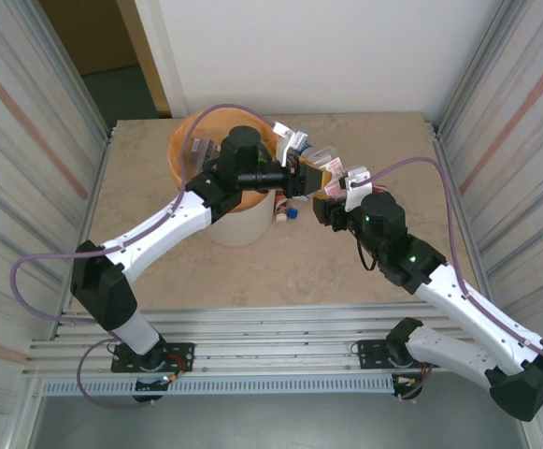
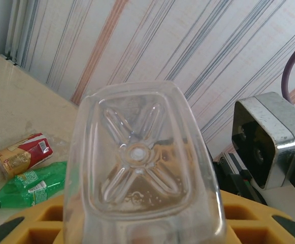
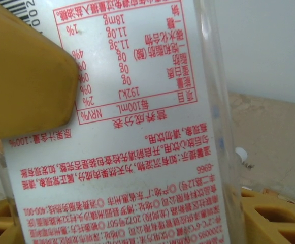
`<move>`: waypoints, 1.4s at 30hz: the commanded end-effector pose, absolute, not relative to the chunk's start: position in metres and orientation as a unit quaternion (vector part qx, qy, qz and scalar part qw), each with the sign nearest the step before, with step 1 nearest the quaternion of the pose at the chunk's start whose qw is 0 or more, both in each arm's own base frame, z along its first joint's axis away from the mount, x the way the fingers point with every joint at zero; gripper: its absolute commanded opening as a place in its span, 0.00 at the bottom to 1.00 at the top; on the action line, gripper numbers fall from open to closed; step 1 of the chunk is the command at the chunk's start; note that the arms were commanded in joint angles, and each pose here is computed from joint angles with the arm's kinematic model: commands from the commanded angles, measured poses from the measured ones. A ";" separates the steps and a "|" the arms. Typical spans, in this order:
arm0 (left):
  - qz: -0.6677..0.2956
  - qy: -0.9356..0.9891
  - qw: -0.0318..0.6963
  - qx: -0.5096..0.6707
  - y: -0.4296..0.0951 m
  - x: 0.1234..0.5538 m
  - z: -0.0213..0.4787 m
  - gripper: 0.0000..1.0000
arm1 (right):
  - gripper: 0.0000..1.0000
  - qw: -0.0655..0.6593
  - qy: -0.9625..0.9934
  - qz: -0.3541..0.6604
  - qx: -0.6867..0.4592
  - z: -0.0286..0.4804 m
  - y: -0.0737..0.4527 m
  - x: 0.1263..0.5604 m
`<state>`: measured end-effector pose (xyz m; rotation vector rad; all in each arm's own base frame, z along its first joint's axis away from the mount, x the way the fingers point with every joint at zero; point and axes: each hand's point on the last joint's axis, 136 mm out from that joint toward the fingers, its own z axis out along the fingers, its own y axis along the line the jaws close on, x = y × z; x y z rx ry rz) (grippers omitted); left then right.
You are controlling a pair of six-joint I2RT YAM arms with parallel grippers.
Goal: Put the plastic bottles in the bin
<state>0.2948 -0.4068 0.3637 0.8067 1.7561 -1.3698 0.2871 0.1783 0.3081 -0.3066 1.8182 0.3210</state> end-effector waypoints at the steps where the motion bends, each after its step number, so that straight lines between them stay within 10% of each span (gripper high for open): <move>1: -0.549 0.663 0.387 0.330 -0.411 0.290 0.381 0.19 | 0.69 0.609 0.771 0.132 -0.132 0.320 0.176 0.286; 4: -0.541 0.662 0.401 0.329 -0.408 0.290 0.384 0.16 | 0.99 0.610 0.773 0.125 -0.120 0.319 0.170 0.286; 29: -0.341 0.660 0.610 0.274 -0.295 0.313 0.453 0.15 | 0.98 0.613 0.787 0.065 -0.002 0.321 0.105 0.268; 42: -0.252 0.728 0.608 0.194 -0.209 0.358 0.444 0.14 | 0.98 0.585 0.810 0.033 0.028 0.307 0.097 0.279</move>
